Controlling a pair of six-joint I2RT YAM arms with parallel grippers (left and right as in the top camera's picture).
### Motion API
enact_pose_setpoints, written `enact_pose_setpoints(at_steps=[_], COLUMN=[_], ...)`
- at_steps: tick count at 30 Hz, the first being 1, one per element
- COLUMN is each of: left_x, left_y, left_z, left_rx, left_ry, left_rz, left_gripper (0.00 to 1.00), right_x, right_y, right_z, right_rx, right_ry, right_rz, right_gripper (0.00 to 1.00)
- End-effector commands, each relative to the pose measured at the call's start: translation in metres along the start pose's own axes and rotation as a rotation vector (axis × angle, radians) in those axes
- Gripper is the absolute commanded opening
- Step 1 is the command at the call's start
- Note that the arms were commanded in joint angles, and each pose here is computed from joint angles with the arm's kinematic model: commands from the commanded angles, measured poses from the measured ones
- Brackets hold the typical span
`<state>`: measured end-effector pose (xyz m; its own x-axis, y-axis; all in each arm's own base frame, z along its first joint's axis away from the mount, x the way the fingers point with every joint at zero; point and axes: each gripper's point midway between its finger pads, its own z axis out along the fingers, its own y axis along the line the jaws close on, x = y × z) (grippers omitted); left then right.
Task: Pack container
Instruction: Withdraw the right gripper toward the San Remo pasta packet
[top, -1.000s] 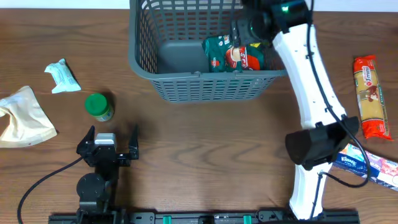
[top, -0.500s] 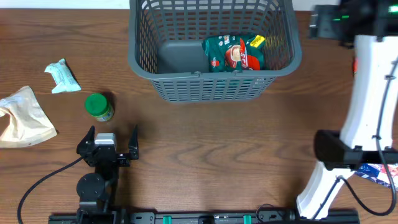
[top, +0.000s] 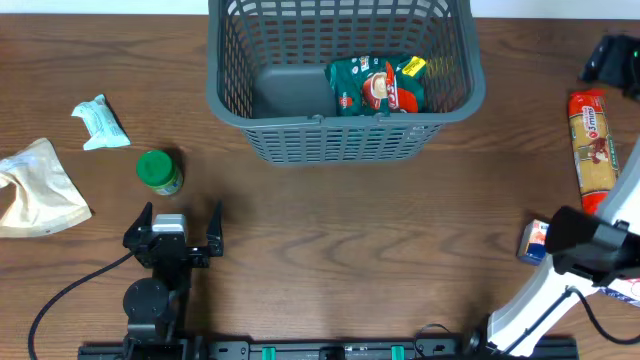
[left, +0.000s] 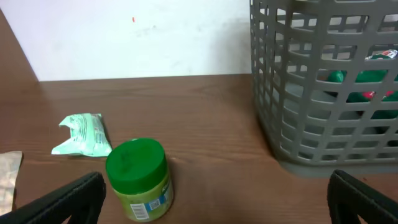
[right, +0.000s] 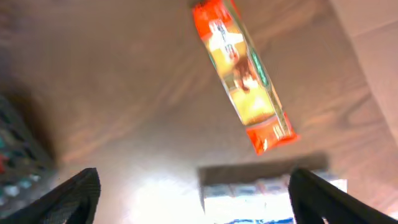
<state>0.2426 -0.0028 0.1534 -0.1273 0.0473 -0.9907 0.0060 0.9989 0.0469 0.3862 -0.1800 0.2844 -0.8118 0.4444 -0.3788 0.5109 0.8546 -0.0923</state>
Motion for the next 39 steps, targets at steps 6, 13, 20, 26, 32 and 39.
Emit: enact_pose_setpoints(at_steps=[6,13,20,26,32,39], left_x=[0.017,0.017,0.017,0.017,0.017,0.017], left_y=[0.001,0.001,0.001,0.001,0.001,0.001], left_z=[0.002,0.002,0.002,0.002,0.002,0.002], left_rx=[-0.008,-0.008,-0.008,-0.008,-0.008,-0.008], left_ry=[0.039,0.039,0.039,0.039,0.039,0.039], left_rz=[0.012,0.012,0.012,0.012,0.012,0.012], left_gripper=[0.99,0.99,0.99,0.99,0.99,0.98], right_x=[0.022,0.041,0.060,0.068,0.078,0.071], right_y=[-0.020,-0.027,-0.051,-0.098,-0.129,-0.113], right_z=[0.073,0.126,0.165,0.173,0.173,0.174], right_rx=[0.029,0.027,0.025,0.050,0.009,-0.166], right_ry=[0.157,0.221,0.259,0.269,0.280,0.226], right_rz=[-0.056,-0.092,-0.093,0.012,0.124,0.039], right_gripper=[0.77,0.77,0.79,0.84,0.99,0.99])
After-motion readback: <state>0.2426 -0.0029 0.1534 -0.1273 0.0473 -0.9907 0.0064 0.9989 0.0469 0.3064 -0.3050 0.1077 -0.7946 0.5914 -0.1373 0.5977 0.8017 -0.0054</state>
